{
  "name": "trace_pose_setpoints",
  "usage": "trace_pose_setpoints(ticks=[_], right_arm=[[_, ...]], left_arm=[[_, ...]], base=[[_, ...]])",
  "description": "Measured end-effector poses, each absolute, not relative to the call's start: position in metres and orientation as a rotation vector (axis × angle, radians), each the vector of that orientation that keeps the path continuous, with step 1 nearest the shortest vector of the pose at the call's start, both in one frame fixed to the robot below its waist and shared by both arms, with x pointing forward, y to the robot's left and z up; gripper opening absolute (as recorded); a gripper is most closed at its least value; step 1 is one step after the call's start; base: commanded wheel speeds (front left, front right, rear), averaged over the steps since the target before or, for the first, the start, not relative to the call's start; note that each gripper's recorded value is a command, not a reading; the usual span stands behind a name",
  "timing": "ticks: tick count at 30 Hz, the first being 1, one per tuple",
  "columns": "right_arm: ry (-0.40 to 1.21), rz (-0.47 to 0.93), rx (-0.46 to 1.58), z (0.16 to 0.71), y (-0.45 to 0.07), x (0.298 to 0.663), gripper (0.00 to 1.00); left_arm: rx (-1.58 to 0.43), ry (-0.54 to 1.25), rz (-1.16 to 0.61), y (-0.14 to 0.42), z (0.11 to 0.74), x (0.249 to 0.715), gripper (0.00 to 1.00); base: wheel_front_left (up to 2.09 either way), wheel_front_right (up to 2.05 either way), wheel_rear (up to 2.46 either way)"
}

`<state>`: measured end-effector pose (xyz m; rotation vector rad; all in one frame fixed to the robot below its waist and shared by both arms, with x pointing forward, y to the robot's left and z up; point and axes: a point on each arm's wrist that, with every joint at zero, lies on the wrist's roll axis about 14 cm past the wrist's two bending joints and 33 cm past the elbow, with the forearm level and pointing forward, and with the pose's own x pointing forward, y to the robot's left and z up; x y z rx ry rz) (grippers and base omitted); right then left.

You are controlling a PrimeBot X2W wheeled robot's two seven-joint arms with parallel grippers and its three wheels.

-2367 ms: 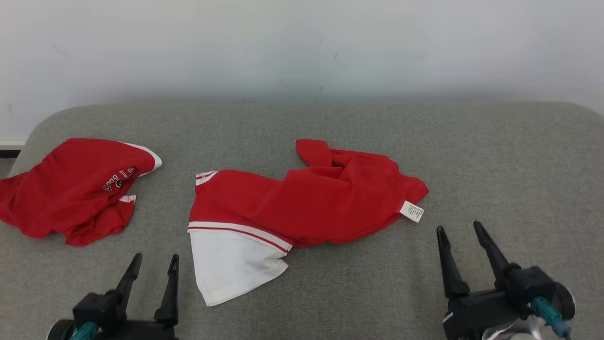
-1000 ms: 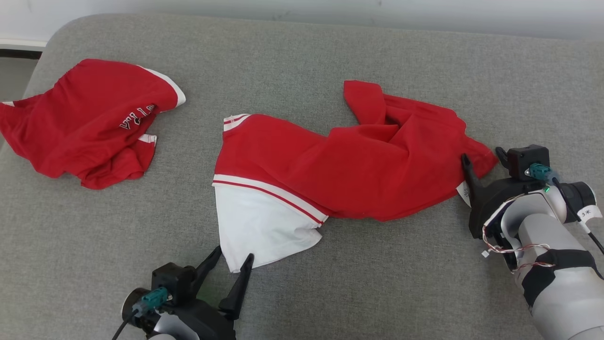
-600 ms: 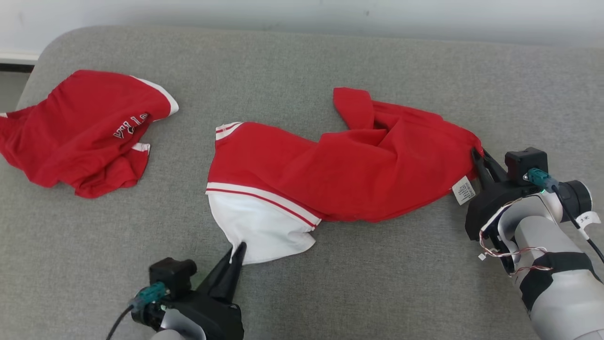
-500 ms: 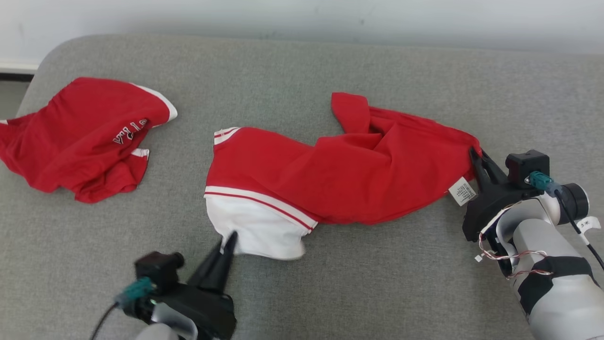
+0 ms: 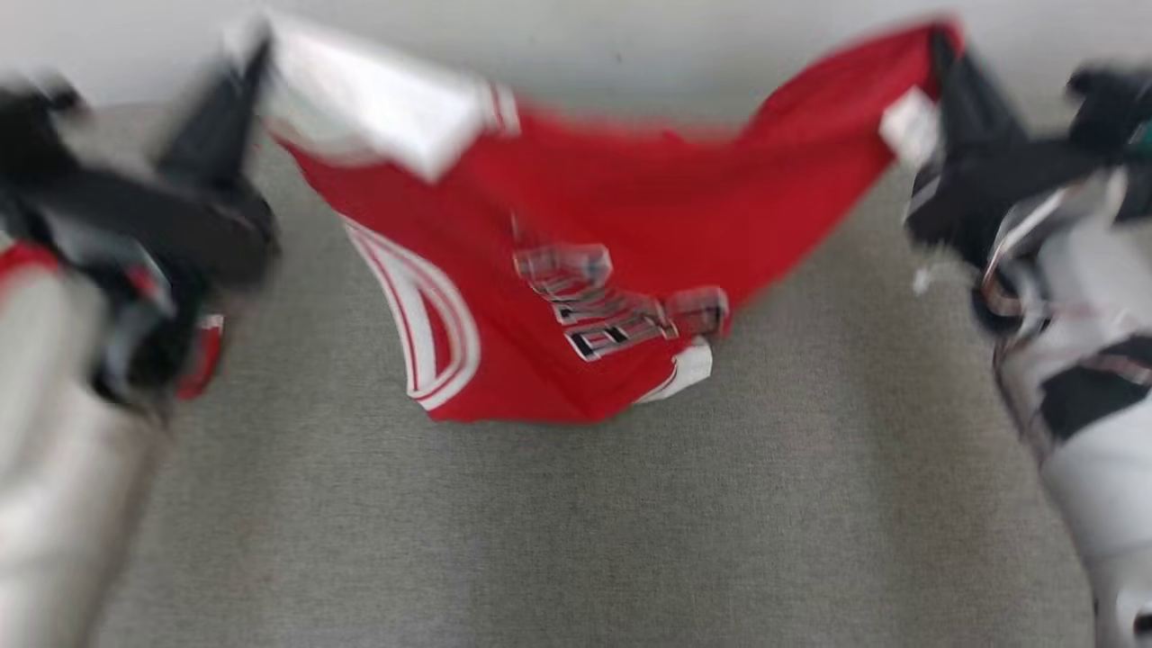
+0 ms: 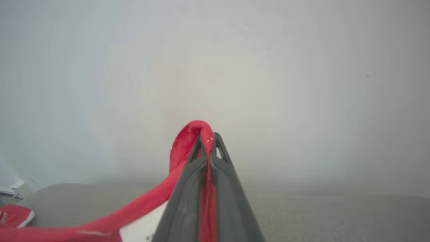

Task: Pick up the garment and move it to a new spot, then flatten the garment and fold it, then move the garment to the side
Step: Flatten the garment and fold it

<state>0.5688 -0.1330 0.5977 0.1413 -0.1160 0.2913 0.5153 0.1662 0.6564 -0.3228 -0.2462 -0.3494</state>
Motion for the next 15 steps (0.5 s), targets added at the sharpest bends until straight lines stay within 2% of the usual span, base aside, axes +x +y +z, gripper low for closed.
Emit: trace_pose_setpoints(ticks=[8,15], right_arm=[[-0.316,0.262,0.227,0.73,-0.146,0.637,0.0],[-0.387,0.196,0.14,0.782,-0.157,0.691,0.0]], left_arm=[[-0.252,-0.411,-0.319,0.193,0.792,0.602,0.0],[-0.225,-0.54,-0.264,0.202,0.857,0.659,0.0]], base=[[0.0,0.0,0.0],[0.0,0.0,0.0]])
